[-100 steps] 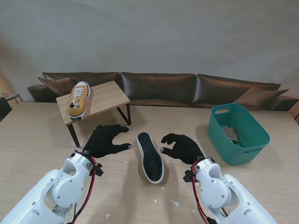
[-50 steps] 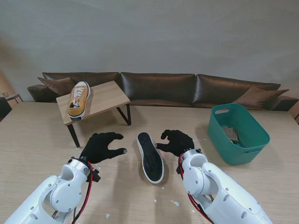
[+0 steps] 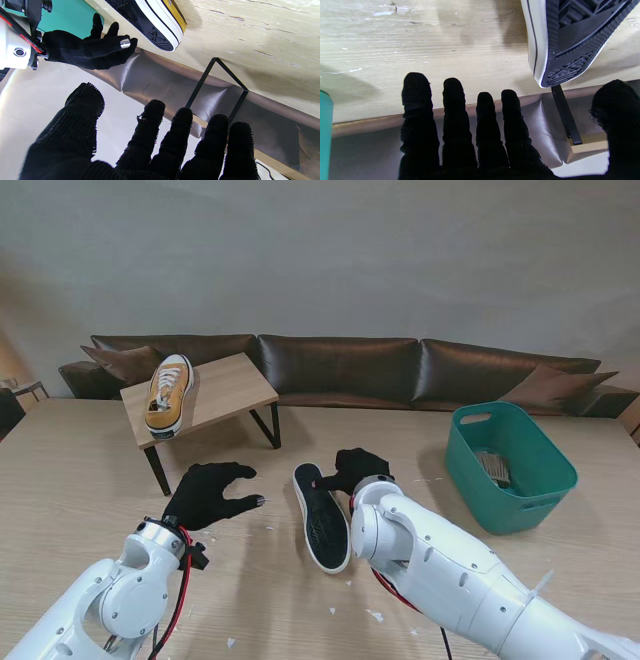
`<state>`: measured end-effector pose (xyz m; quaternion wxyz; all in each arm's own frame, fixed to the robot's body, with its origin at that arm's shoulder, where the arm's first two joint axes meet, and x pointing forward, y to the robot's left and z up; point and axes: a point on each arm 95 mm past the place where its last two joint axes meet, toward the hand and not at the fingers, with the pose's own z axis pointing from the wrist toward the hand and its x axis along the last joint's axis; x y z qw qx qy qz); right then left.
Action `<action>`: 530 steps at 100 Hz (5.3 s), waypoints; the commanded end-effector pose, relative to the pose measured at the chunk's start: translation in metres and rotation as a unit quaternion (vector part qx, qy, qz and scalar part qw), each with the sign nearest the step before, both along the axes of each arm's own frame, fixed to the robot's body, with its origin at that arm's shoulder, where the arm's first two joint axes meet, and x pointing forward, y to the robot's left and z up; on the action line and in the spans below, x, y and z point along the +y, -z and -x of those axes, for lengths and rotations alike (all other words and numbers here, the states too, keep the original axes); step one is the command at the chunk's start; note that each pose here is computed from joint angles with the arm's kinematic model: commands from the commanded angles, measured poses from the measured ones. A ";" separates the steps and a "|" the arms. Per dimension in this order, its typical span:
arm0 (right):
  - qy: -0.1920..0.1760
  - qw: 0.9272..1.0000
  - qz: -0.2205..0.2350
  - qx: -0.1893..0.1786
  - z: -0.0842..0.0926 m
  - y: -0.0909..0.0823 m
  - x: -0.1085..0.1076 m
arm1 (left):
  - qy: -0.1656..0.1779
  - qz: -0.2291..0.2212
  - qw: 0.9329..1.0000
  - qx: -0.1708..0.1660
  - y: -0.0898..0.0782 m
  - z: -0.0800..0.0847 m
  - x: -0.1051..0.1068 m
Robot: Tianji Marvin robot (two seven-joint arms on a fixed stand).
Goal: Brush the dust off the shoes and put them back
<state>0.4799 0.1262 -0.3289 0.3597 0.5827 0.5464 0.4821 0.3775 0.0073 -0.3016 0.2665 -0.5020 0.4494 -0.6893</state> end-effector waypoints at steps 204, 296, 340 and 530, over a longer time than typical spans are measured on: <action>-0.048 0.988 -0.144 -0.007 0.031 0.021 0.016 | -0.053 0.069 0.990 0.113 0.040 -0.024 0.001; -0.051 0.935 -0.350 -0.035 0.056 -0.017 0.002 | 0.019 0.221 0.946 0.235 0.043 -0.060 -0.025; -0.058 0.912 -0.404 -0.041 0.062 -0.013 -0.001 | 0.070 0.339 0.898 0.271 0.038 -0.056 -0.039; -0.040 0.944 -0.296 -0.139 0.002 -0.017 -0.001 | 0.171 0.287 0.930 0.151 -0.024 -0.075 -0.086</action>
